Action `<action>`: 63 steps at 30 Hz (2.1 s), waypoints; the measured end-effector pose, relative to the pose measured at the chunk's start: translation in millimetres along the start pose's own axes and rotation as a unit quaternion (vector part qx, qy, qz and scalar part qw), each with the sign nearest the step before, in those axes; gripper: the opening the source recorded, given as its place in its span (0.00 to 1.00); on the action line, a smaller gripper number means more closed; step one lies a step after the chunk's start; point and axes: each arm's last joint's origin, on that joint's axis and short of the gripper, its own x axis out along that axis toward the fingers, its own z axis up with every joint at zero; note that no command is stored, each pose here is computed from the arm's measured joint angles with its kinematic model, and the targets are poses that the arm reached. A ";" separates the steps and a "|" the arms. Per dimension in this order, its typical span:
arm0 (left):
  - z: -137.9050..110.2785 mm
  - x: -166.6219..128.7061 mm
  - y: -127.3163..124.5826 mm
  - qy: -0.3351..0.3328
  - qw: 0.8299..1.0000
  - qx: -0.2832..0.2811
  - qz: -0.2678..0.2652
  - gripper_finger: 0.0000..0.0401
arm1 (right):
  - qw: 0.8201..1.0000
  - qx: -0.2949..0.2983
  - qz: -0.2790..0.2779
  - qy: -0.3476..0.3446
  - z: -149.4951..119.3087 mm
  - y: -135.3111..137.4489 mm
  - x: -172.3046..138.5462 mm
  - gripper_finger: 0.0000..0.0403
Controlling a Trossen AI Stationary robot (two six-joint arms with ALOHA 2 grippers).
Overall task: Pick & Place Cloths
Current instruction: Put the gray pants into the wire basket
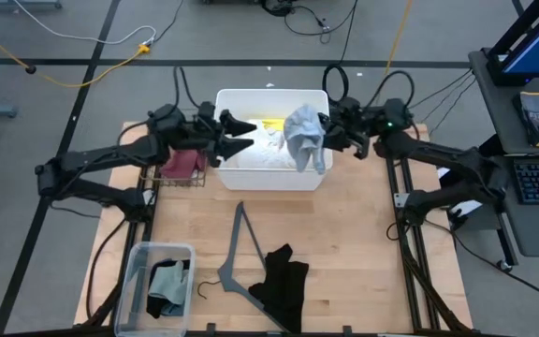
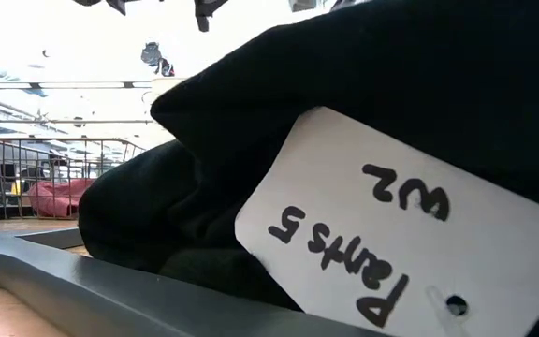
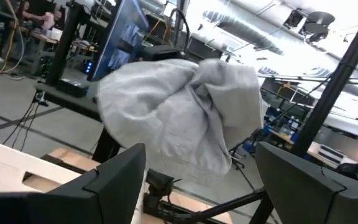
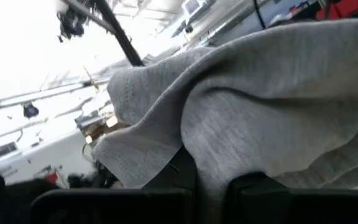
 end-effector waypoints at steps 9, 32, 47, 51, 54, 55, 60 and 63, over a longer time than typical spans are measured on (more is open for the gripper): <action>-14.0 23.1 9.0 -0.029 0.999 -0.016 -0.030 0.77 | 1.000 0.008 0.014 -0.015 14.1 -19.3 26.7 0.03; -16.8 30.1 -1.0 -0.060 0.997 -0.007 -0.042 0.77 | 0.998 0.057 0.000 -0.004 9.0 -78.6 89.9 0.03; -12.2 28.5 -0.2 -0.082 0.996 -0.014 -0.030 0.35 | 0.998 0.060 -0.006 0.008 -1.7 -80.5 98.4 0.15; -13.0 29.1 -0.2 -0.078 0.996 -0.012 -0.041 0.14 | 0.995 0.094 0.005 0.045 -9.2 -83.3 100.0 0.18; -10.8 28.0 1.5 -0.085 0.996 0.002 -0.039 0.04 | 0.993 0.102 0.004 0.059 -10.4 -83.0 99.9 0.21; -10.9 27.9 2.3 -0.083 0.996 0.000 -0.038 0.04 | 0.993 0.103 0.006 0.063 -11.3 -82.9 100.3 0.22; -8.9 26.5 5.3 -0.085 0.996 -0.001 -0.038 0.03 | 0.991 0.106 0.019 0.081 -13.4 -82.1 101.0 0.30; -4.5 22.8 7.3 -0.089 0.996 0.005 -0.030 0.03 | 0.989 0.110 0.030 0.096 -14.9 -82.1 100.8 0.35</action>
